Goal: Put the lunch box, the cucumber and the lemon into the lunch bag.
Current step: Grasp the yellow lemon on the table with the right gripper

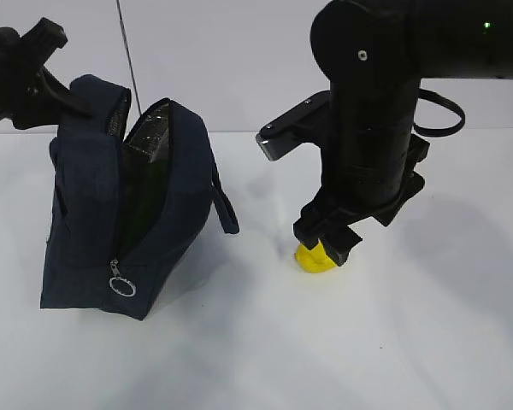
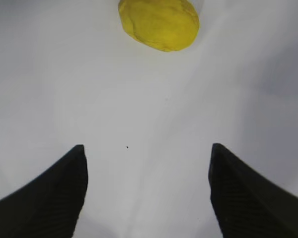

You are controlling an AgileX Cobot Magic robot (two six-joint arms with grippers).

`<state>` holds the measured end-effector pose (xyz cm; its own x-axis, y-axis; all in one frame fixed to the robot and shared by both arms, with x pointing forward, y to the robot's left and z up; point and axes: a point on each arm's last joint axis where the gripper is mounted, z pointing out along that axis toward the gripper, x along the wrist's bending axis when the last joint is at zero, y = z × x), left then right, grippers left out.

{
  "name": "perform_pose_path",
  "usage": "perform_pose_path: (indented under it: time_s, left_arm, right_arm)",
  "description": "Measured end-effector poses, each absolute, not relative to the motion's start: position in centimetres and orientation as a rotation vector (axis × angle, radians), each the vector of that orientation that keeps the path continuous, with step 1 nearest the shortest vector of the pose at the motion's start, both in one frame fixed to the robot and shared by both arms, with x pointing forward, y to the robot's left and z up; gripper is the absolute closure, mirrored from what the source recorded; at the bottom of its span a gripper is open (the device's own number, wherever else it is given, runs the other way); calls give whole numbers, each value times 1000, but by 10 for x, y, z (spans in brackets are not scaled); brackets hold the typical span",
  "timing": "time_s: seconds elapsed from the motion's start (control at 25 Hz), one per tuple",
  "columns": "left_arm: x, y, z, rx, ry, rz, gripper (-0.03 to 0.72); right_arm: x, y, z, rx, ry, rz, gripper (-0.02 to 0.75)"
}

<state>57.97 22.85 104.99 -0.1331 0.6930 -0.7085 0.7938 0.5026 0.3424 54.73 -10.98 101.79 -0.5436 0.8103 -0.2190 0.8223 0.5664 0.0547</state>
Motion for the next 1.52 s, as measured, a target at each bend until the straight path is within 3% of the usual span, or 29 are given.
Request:
perform_pose_path:
  time_s: [0.52, 0.96, 1.16, 1.36, 1.52]
  left_arm:
    - [579, 228, 1050, 1245, 1868, -148, 695]
    - [579, 228, 1049, 1248, 1868, -153, 695]
    - [579, 228, 1049, 1248, 1868, -153, 695]
    - [579, 228, 1049, 1248, 1868, -153, 695]
    - [579, 228, 1049, 1249, 1868, -155, 695]
  right_arm:
    - [580, -166, 1019, 1731, 2561, 206, 163]
    - [591, -161, 1022, 1843, 2425, 426, 162]
    - [594, -160, 1018, 2243, 2117, 459, 162]
    - [601, -157, 991, 2691, 1692, 354, 162]
    - [608, -152, 984, 2838, 1474, 443, 162]
